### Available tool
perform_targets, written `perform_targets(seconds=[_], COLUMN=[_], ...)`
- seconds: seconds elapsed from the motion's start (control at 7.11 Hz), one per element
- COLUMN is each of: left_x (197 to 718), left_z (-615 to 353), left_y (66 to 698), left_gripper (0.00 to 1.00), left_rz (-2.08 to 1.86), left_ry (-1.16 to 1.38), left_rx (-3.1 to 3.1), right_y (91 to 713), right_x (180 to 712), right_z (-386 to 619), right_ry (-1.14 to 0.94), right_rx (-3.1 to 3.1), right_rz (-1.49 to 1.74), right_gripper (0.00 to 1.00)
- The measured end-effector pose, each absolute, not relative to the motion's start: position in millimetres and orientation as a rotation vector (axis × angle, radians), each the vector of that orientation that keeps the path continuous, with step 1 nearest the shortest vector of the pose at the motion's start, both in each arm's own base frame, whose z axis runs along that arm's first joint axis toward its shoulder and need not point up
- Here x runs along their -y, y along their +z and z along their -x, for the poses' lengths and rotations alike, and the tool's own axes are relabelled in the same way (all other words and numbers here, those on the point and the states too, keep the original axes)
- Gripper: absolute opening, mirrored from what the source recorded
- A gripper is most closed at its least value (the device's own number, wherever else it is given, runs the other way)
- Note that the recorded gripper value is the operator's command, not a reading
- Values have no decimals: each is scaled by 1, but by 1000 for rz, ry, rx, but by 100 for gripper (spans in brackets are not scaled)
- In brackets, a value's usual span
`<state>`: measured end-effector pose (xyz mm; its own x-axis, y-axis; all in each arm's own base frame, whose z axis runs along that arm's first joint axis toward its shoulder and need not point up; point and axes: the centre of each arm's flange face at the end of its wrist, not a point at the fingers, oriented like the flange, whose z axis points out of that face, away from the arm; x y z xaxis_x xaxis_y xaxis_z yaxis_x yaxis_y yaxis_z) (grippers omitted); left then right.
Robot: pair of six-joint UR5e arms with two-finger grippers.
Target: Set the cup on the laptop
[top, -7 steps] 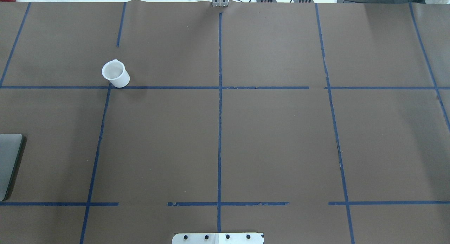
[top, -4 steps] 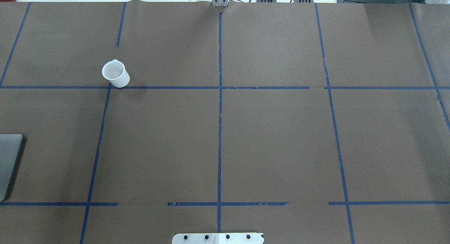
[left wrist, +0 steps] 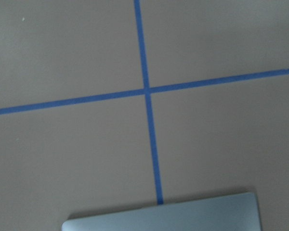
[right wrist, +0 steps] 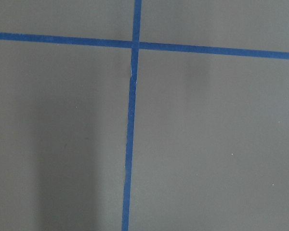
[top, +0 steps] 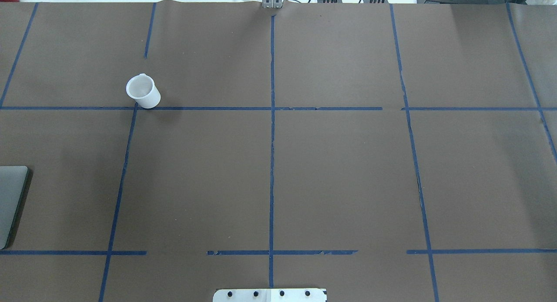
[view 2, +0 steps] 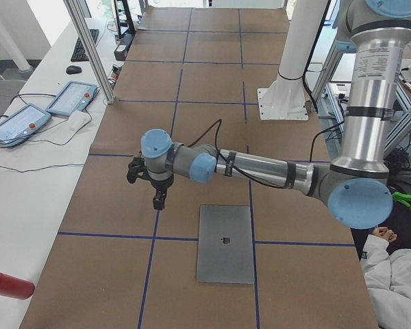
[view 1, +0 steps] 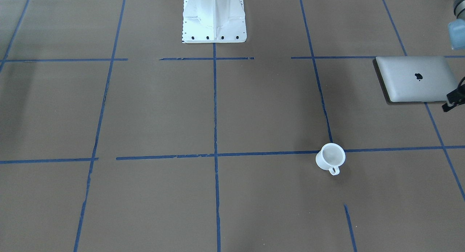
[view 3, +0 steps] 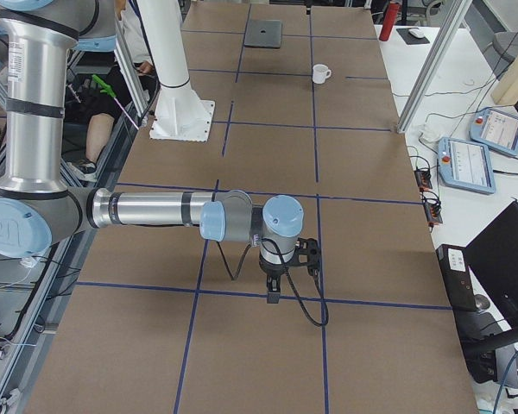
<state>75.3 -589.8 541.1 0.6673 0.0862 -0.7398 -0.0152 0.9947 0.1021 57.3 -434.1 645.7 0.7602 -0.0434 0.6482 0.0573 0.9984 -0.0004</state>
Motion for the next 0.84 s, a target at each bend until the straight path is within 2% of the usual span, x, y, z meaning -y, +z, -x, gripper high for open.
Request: perform_targets(seconds=[0.28,0.42,0.84], left_x=[671,692,716], left_z=[-158,-198,-309], left_y=[487,459,413], left_gripper=[100,100,100], left_rz=[-21,-3,-13], left_ry=[-17,-56,-183], left_rx=[-861,-881,-857], right_y=[646,646,646], right_x=[434,434,434], right_z=[-57,-57,-57], right_ry=[-55,-55,-55], right_rx=[705,706,705], right_rz=[21,21,20], right_gripper=[100,100,100])
